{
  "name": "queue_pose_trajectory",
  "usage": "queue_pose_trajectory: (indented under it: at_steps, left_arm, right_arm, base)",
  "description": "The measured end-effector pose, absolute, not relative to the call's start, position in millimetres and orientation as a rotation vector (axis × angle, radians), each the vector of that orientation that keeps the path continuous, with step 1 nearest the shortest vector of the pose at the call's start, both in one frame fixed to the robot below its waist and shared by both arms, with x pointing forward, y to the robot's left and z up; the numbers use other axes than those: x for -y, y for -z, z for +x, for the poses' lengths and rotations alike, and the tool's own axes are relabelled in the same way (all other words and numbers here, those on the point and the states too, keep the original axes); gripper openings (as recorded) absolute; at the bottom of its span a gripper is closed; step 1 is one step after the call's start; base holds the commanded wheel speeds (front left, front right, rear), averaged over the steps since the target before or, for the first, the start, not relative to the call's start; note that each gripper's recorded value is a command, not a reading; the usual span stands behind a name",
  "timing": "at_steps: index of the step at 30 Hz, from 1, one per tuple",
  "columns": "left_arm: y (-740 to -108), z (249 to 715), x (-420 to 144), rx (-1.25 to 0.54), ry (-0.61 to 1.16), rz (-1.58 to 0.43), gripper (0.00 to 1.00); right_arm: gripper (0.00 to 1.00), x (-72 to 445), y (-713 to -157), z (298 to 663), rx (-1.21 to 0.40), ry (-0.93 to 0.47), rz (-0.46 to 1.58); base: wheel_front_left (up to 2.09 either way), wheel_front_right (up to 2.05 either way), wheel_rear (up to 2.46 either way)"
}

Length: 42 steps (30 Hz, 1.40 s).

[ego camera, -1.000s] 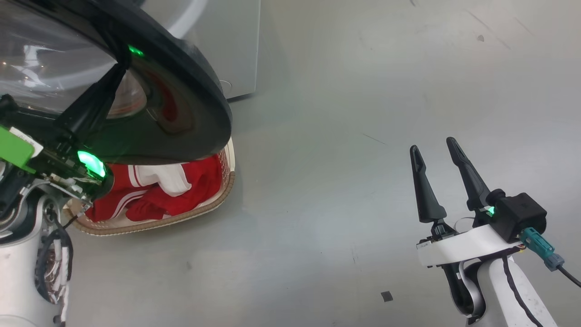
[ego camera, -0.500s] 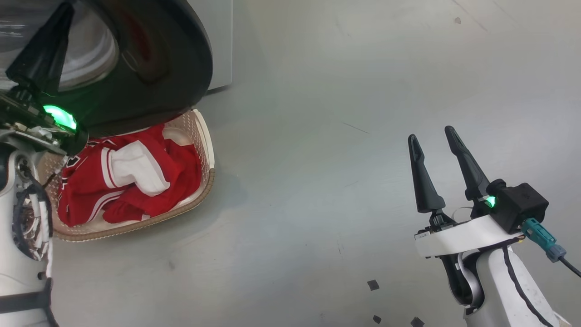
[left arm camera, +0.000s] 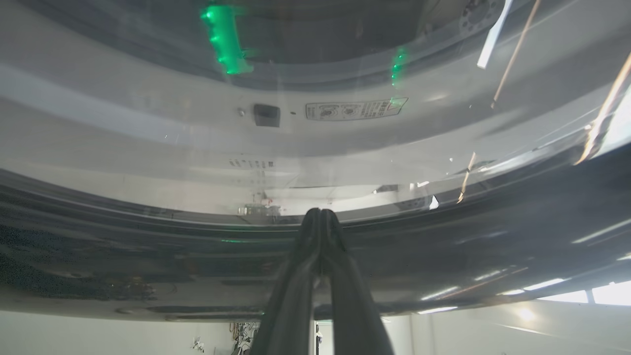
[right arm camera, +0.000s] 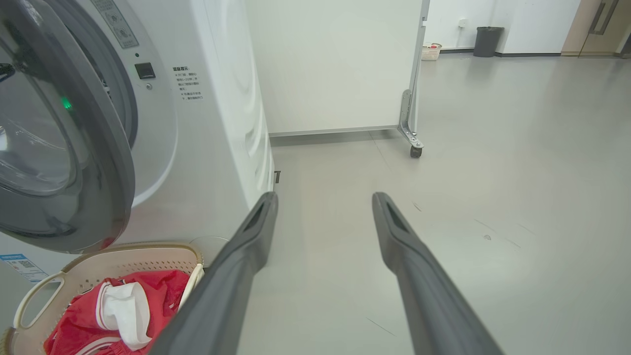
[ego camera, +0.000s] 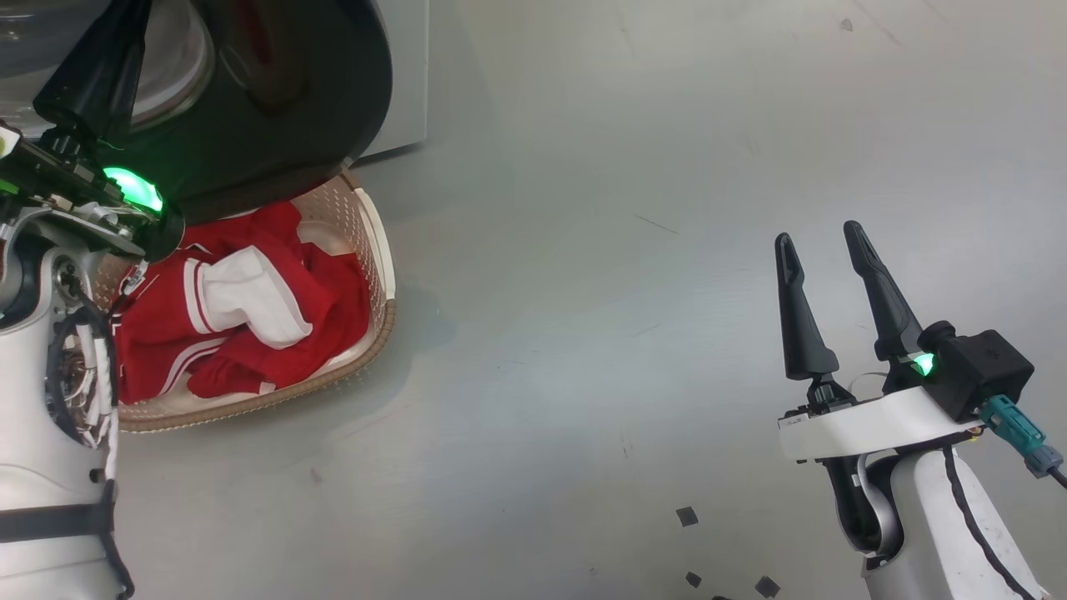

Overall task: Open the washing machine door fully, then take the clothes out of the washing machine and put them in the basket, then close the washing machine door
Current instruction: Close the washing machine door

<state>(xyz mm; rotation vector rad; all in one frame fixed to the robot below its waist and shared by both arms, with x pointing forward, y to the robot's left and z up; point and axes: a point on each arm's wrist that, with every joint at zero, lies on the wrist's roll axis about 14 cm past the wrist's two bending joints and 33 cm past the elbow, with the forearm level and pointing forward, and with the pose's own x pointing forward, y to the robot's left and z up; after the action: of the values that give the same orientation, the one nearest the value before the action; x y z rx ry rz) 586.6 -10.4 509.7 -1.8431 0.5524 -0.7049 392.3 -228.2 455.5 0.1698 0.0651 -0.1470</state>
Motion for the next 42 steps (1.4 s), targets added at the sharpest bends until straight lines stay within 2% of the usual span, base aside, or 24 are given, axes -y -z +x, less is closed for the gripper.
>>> queue_pose_trajectory:
  at_steps: [7,16,17,18,19,20,30,36,42]
  left_arm:
    - [-510.4,586.0,-18.8,-0.47,0.665,-1.893,0.0]
    - [-484.1,554.1,-60.8,-0.429,0.51,-1.969,0.0]
    - [-487.4,551.6,-67.8,-0.404,0.505,-1.961,0.12]
    - [-493.4,549.9,-74.8,-0.374,0.508,-1.958,0.46]
    - [-499.9,548.4,-80.8,-0.347,0.515,-1.951,0.76]
    - [-505.8,546.7,-86.0,-0.322,0.519,-1.942,1.0]
    - [-507.4,505.9,-125.8,-0.231,0.374,-1.725,1.0]
    - [-527.4,487.0,-144.4,-0.135,0.318,-1.507,1.0]
    - [-549.8,465.3,-145.2,-0.067,0.311,-1.187,1.0]
  right_arm:
    - [1.0,223.0,-457.2,397.2,-0.054,0.13,0.179]
    - [1.0,213.6,-462.8,402.0,-0.034,0.097,0.181]
    - [1.0,211.6,-463.9,402.8,-0.031,0.089,0.18]
    - [1.0,210.2,-464.9,403.2,-0.027,0.084,0.18]
    - [1.0,209.1,-465.6,403.5,-0.025,0.079,0.177]
    - [1.0,208.2,-466.1,403.5,-0.024,0.074,0.174]
    - [1.0,192.7,-469.0,399.9,-0.021,0.02,0.171]
    - [1.0,185.1,-475.0,399.5,-0.005,-0.013,0.164]
    - [1.0,178.3,-483.0,398.2,0.016,-0.042,0.156]
  base:
    - [0.0,0.0,0.0]
    - [0.0,0.0,0.0]
    - [0.0,0.0,0.0]
    - [0.0,0.0,0.0]
    - [0.0,0.0,0.0]
    - [0.0,0.0,0.0]
    - [0.0,0.0,0.0]
    - [0.0,0.0,0.0]
    - [0.0,0.0,0.0]
